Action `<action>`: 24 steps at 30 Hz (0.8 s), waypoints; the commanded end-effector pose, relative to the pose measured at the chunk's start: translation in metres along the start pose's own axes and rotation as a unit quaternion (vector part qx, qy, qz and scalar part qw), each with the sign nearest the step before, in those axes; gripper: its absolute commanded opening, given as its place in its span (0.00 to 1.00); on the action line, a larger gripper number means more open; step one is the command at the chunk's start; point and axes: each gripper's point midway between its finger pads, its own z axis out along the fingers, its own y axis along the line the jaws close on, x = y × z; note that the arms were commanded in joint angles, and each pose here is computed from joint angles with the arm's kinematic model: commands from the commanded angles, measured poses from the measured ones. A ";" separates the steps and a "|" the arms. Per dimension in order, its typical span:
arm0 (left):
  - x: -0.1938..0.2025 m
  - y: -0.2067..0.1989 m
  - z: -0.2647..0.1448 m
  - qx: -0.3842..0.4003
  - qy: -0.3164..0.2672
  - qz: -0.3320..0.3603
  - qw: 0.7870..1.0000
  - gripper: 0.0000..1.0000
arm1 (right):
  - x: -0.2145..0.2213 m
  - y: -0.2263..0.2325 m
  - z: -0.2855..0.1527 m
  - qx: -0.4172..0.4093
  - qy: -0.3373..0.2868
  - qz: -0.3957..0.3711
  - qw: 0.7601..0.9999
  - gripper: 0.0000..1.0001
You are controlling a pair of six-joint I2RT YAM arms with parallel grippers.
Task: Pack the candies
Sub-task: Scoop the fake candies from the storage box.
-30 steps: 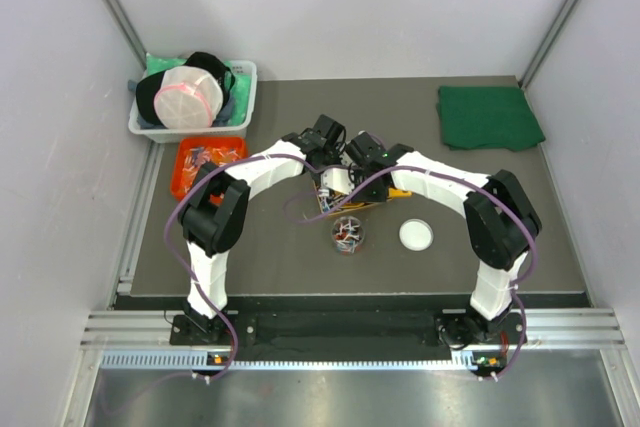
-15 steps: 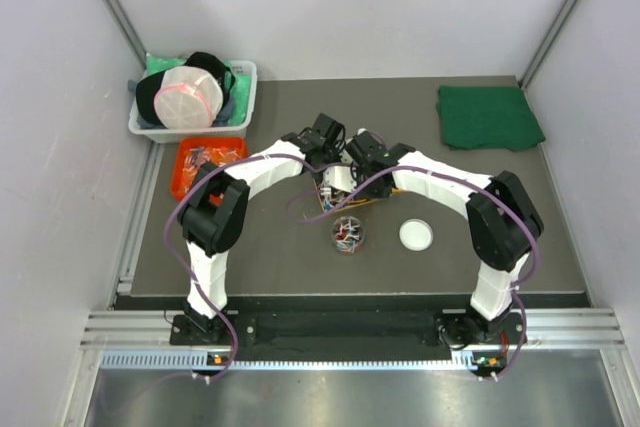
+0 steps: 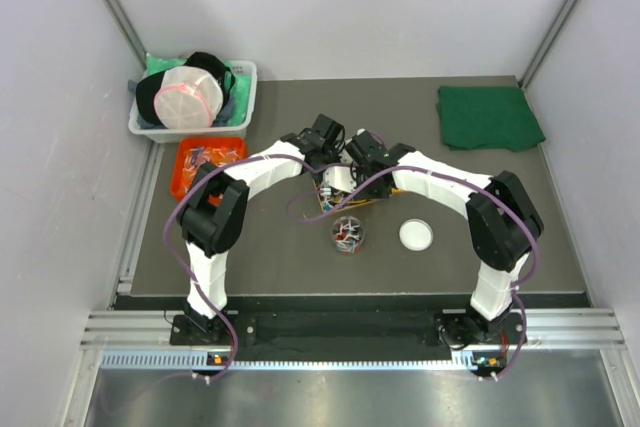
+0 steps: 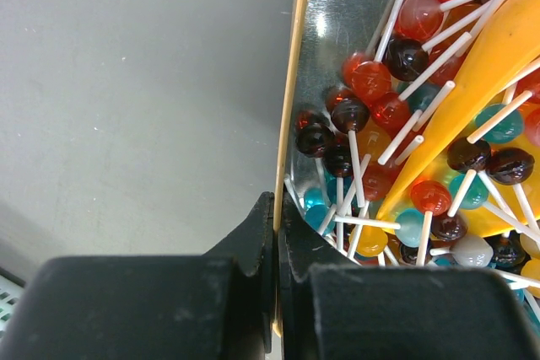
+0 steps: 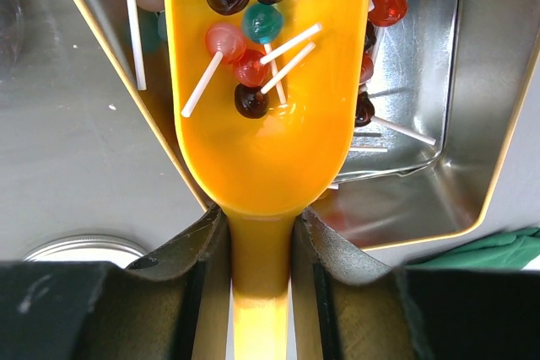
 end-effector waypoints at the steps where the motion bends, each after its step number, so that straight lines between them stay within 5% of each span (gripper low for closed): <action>1: 0.005 -0.032 -0.013 0.045 0.013 0.019 0.999 0.00 | -0.013 -0.095 -0.042 0.162 -0.084 0.140 0.973 0.00; 24: 0.021 -0.073 -0.003 0.142 0.014 0.145 0.979 0.00 | -0.020 -0.094 -0.032 0.160 -0.105 0.070 0.979 0.00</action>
